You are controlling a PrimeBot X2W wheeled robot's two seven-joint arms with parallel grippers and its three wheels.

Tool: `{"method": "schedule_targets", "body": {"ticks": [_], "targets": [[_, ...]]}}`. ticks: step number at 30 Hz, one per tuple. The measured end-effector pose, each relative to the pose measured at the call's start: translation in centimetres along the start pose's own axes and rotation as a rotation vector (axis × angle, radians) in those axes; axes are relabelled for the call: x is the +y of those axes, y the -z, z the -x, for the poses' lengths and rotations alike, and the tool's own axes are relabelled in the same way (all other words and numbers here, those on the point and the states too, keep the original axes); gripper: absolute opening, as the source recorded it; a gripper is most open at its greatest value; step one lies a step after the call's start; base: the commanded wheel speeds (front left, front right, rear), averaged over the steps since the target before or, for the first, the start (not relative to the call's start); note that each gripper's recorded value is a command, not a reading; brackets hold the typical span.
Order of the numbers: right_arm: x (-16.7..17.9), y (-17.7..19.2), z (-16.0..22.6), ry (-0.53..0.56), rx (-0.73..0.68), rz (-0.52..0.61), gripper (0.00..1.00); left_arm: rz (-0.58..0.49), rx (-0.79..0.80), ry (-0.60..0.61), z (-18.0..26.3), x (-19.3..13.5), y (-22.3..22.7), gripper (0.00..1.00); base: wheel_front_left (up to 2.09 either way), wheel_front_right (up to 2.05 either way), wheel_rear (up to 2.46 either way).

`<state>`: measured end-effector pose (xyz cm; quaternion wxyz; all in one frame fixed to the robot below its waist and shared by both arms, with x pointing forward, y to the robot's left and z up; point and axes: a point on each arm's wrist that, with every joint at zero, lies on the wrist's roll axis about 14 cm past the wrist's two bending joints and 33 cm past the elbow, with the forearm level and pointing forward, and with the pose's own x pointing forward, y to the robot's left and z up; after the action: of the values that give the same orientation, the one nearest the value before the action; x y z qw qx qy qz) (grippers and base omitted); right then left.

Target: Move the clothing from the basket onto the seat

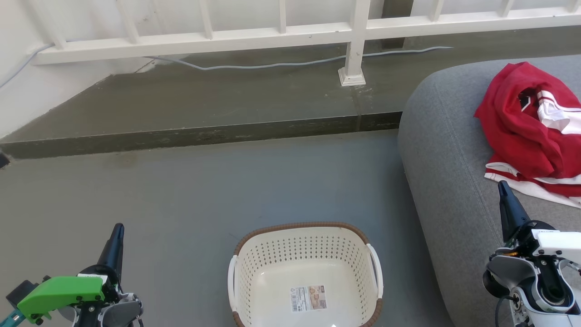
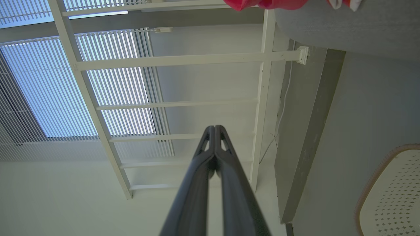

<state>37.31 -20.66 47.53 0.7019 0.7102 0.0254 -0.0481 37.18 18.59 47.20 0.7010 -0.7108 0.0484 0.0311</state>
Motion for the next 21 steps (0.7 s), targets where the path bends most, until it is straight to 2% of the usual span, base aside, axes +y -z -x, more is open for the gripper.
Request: {"method": "schedule_targets", "body": {"ticks": [21], "targets": [[0.00,0.07,0.00,0.000,0.001,-0.002,0.00,0.000,0.002,0.000,-0.01,0.00,0.02,0.00,0.00,0.00,0.00]]}}
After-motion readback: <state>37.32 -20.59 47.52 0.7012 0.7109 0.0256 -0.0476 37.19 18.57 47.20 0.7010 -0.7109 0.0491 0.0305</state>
